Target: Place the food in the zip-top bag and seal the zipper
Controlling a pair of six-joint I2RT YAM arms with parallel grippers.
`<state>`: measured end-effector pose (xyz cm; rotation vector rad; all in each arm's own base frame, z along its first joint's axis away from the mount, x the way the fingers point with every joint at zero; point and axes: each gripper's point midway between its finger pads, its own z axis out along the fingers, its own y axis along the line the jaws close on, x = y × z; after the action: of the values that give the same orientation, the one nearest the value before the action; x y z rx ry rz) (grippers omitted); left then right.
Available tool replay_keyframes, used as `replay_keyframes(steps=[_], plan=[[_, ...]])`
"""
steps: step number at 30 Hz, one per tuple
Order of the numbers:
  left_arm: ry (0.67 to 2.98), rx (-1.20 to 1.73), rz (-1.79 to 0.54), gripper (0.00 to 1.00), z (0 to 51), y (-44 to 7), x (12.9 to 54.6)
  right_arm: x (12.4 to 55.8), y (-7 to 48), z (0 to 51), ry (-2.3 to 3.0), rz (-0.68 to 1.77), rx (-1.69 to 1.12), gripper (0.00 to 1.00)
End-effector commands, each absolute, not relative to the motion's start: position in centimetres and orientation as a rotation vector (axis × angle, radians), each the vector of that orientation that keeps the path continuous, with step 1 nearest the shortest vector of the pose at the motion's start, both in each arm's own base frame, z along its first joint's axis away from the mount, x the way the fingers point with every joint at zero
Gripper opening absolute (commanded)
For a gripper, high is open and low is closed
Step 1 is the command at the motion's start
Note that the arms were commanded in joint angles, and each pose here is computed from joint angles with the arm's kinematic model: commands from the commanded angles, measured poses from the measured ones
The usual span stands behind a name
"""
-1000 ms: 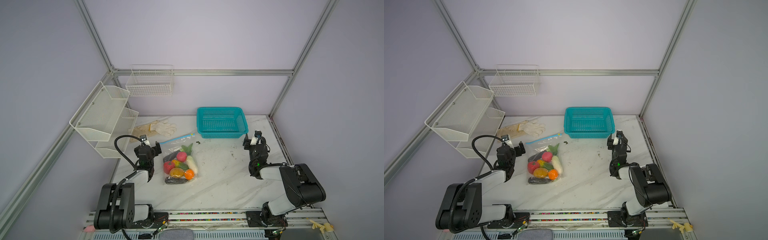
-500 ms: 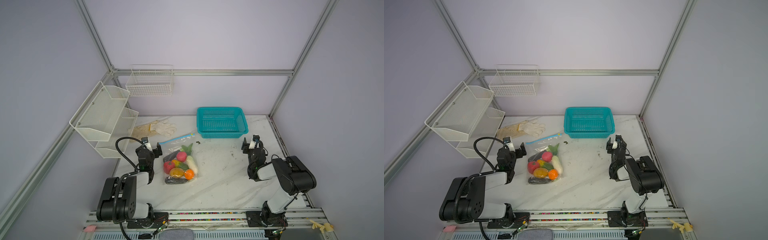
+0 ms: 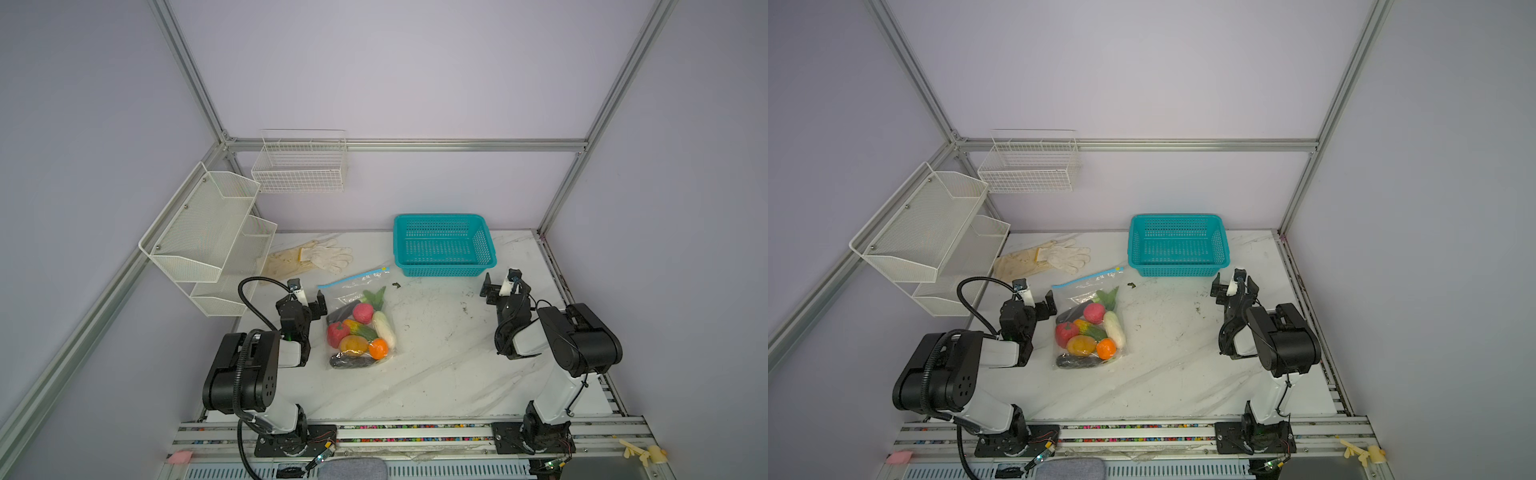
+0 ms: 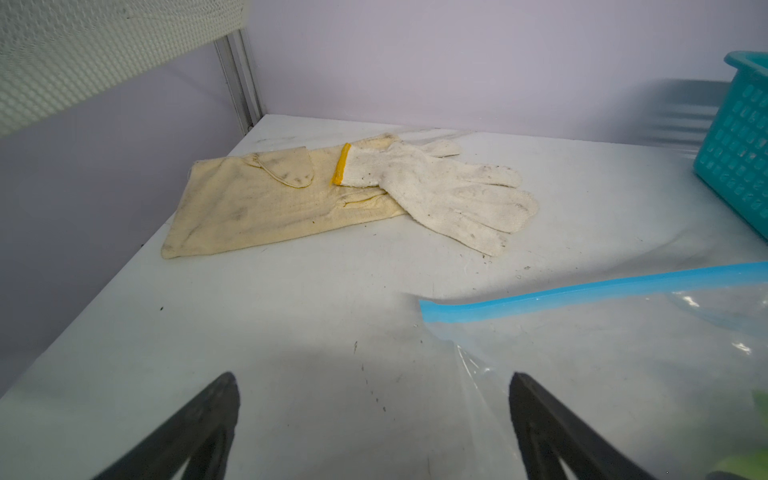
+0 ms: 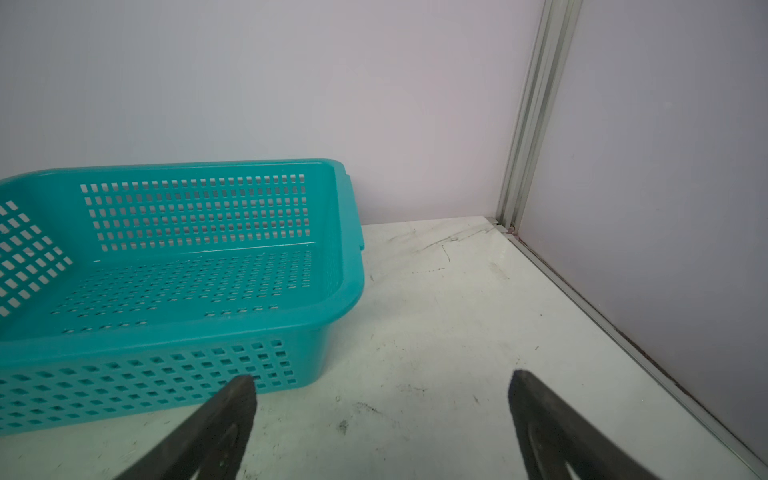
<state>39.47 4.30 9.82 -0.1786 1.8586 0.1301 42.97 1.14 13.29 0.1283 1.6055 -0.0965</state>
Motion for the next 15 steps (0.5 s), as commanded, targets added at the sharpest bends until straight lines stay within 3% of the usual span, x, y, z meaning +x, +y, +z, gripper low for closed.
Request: replay_keyframes(steps=[1,15], plan=[[1.800,-0.150,0.138,1.00,11.30,4.34,39.91,43.49,1.18,13.79,1.599,-0.050,0.136,0.97],[1.809,-0.142,0.140,1.00,11.06,4.26,40.22,44.17,1.58,13.36,1.633,-0.017,0.101,0.97]])
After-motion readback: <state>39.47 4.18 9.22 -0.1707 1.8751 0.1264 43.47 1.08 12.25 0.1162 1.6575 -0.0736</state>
